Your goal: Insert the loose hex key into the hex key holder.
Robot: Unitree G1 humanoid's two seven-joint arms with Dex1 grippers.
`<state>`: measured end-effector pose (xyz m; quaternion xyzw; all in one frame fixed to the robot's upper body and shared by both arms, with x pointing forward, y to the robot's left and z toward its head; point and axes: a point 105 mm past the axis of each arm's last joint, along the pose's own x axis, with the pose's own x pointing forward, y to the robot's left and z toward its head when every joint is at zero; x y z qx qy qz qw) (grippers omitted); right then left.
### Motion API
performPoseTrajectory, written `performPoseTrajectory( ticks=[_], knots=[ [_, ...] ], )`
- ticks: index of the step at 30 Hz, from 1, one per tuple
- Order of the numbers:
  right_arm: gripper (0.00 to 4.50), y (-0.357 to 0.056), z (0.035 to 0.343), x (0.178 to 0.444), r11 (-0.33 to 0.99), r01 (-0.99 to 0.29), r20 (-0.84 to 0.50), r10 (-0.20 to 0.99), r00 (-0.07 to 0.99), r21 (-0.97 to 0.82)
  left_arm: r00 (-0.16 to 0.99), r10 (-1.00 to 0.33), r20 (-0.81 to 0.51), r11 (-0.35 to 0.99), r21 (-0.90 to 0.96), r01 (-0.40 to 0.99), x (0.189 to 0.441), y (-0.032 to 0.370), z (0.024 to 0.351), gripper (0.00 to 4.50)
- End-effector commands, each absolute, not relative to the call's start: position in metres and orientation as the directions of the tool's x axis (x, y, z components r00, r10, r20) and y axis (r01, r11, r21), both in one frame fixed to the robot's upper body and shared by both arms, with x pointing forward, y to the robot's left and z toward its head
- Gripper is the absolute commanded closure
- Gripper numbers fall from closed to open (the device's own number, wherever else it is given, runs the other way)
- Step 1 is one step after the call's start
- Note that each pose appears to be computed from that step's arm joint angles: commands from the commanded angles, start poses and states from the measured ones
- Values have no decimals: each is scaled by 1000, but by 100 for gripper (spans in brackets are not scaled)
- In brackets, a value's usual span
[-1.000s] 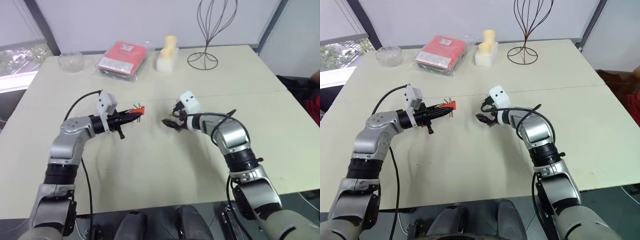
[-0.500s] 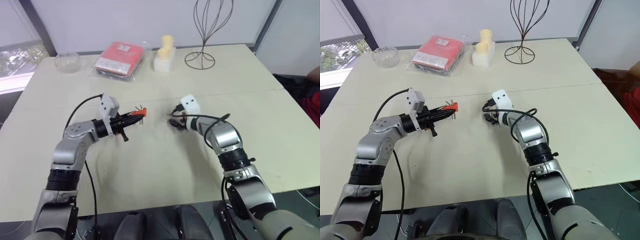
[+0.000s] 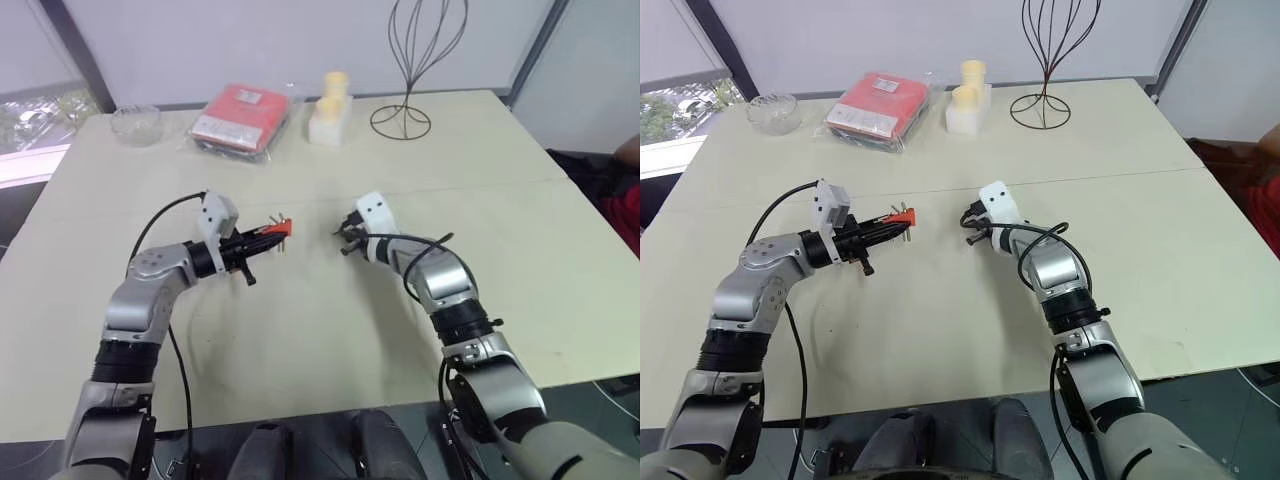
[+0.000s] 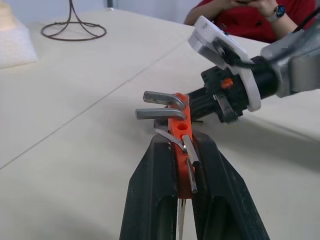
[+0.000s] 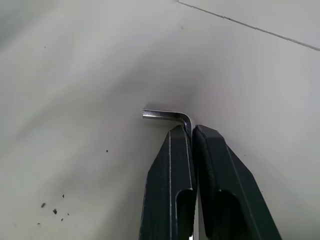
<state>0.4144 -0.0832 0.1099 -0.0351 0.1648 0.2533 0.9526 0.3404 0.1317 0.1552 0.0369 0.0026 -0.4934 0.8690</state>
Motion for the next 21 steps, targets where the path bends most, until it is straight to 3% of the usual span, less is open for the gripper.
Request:
performPoseTrajectory(
  ticks=[1, 6, 11, 14, 21],
  knots=[
    [444, -77, 196, 424, 825, -549, 36, 550, 834, 135, 464, -883, -62, 461, 62, 885, 343, 135, 160, 450],
    [444, -70, 249, 408, 625, -691, 332, 607, 722, 363, 409, -911, -55, 409, 23, 912, 354, 130, 166, 450],
    [444, -63, 269, 392, 464, -766, 476, 602, 641, 445, 336, -941, 23, 336, -26, 942, 368, 109, 185, 450],
    [444, -59, 274, 385, 413, -789, 515, 600, 612, 456, 300, -950, 91, 294, -74, 953, 375, 92, 196, 450],
    [444, -59, 272, 385, 430, -782, 519, 586, 622, 452, 218, -967, 134, 214, -48, 976, 376, 66, 212, 450]
  ],
)
